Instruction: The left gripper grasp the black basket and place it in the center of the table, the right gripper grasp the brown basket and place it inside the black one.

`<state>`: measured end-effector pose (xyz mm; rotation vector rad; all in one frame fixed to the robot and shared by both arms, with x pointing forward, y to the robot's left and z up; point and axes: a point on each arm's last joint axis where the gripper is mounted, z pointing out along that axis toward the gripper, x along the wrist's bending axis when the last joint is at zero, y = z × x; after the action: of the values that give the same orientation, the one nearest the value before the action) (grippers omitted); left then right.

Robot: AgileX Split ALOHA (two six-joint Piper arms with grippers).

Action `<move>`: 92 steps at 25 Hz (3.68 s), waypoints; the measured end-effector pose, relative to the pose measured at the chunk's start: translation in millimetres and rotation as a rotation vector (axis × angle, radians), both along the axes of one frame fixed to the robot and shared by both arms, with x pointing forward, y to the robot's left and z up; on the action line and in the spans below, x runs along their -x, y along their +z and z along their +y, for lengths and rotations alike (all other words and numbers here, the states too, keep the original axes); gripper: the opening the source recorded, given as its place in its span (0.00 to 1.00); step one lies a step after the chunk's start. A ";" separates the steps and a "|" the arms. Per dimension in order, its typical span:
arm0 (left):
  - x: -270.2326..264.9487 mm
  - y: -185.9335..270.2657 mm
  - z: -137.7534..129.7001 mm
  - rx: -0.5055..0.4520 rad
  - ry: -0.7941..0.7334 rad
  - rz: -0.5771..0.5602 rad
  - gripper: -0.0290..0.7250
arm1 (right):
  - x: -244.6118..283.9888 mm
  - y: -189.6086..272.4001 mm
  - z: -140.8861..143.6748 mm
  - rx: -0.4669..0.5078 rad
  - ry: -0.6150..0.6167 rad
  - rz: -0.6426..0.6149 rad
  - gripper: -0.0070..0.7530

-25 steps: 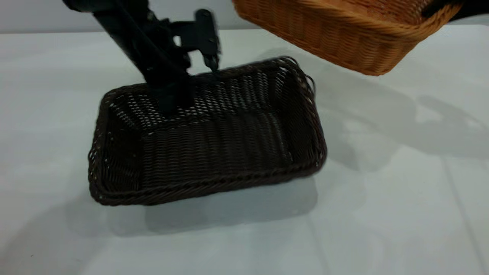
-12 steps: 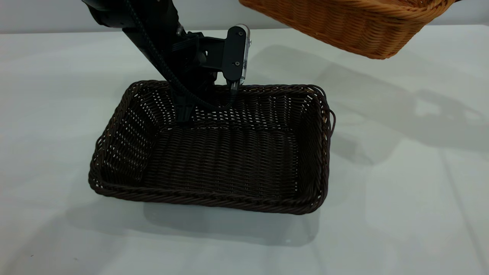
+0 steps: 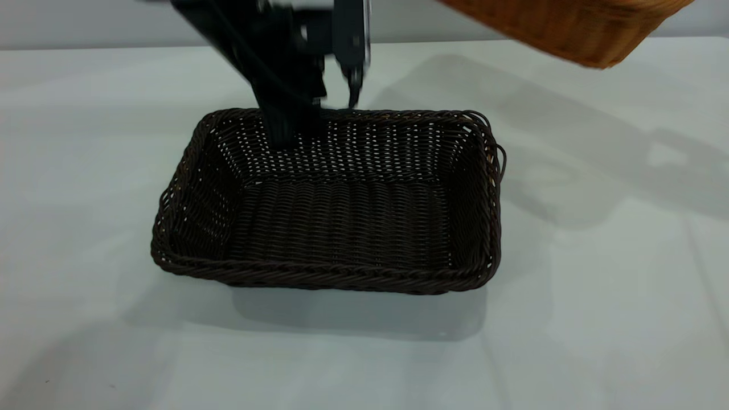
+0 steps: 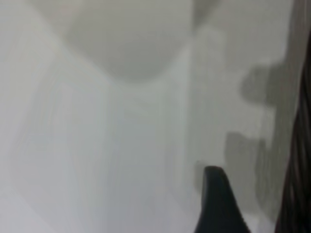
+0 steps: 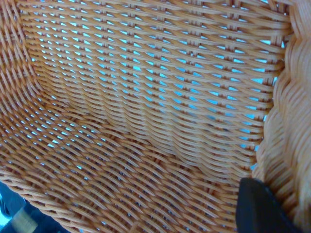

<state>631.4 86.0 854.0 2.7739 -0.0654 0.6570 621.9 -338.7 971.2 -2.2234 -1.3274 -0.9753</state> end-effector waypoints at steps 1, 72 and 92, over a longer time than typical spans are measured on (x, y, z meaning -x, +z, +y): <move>1.1 12.5 0.0 0.006 -0.003 -0.001 0.60 | -1.4 1.9 -3.1 0.003 -0.011 -0.008 0.10; 259.9 303.4 173.6 0.248 0.875 0.070 0.62 | 242.0 180.0 88.5 0.696 0.465 -0.395 0.75; 322.8 169.7 189.4 0.195 1.169 0.417 0.62 | 315.2 49.2 64.6 0.741 0.466 -0.279 0.75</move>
<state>308.6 275.4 1023.8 2.4537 1.6620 0.2316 306.7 -274.1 1020.4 -2.0899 -2.5173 -0.6929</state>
